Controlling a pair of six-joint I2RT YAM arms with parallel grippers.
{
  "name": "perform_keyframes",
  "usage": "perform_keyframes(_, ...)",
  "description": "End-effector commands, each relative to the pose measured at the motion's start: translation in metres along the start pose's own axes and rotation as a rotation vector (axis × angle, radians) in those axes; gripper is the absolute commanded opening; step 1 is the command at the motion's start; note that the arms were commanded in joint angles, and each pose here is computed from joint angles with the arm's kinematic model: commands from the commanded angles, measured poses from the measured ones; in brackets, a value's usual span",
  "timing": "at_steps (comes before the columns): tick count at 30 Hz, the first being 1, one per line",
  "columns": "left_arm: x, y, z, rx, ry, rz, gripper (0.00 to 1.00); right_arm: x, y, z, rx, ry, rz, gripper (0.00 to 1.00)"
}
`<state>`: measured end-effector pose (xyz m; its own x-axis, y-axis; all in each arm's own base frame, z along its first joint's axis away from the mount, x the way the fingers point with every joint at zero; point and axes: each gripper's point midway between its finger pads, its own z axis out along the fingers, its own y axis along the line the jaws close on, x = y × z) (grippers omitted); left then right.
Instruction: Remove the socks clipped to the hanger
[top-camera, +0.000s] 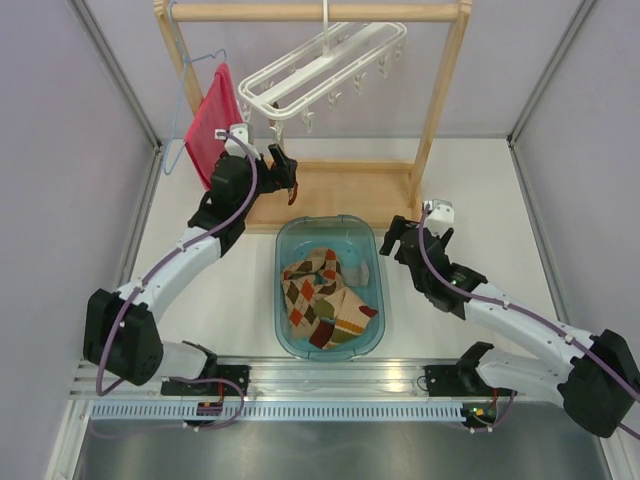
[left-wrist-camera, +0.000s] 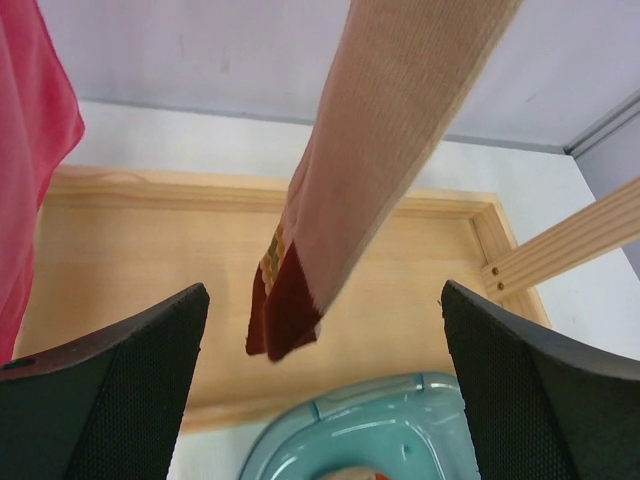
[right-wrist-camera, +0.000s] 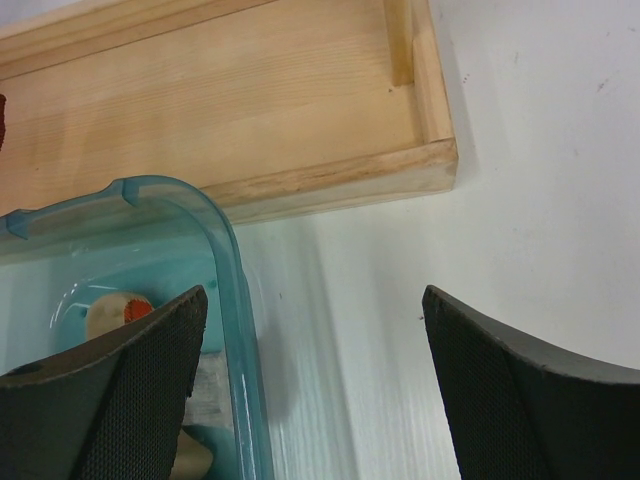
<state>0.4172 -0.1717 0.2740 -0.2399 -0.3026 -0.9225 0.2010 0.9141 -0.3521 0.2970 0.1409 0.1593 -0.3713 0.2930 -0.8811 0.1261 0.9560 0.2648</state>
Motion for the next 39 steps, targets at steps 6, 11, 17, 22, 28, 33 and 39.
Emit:
perform_keyframes(6,-0.025,-0.007,0.041,0.02,-0.105,0.097,0.6,0.011,0.015,0.018,-0.049,0.029,0.0,0.91)
perform_keyframes(11,-0.018,-0.004,0.048,0.012,-0.095,0.091,0.02,0.006,0.021,0.019,-0.075,0.011,0.008,0.9)
perform_keyframes(17,-0.024,-0.009,0.037,0.039,-0.123,0.081,0.02,0.006,0.019,0.019,-0.072,0.01,0.002,0.9)
perform_keyframes(22,-0.031,-0.013,0.019,0.053,-0.145,0.042,0.02,0.006,0.02,0.018,-0.081,0.013,0.009,0.89)
perform_keyframes(28,-0.034,-0.022,-0.011,0.086,-0.16,0.023,0.02,0.003,0.022,0.014,-0.099,0.008,0.027,0.89)
perform_keyframes(33,-0.03,-0.043,-0.038,0.144,-0.138,0.015,0.02,0.006,0.02,0.012,-0.105,0.013,0.023,0.89)
perform_keyframes(39,-0.017,-0.084,-0.066,0.217,-0.104,0.077,0.02,0.008,0.021,0.01,-0.117,0.029,0.02,0.88)
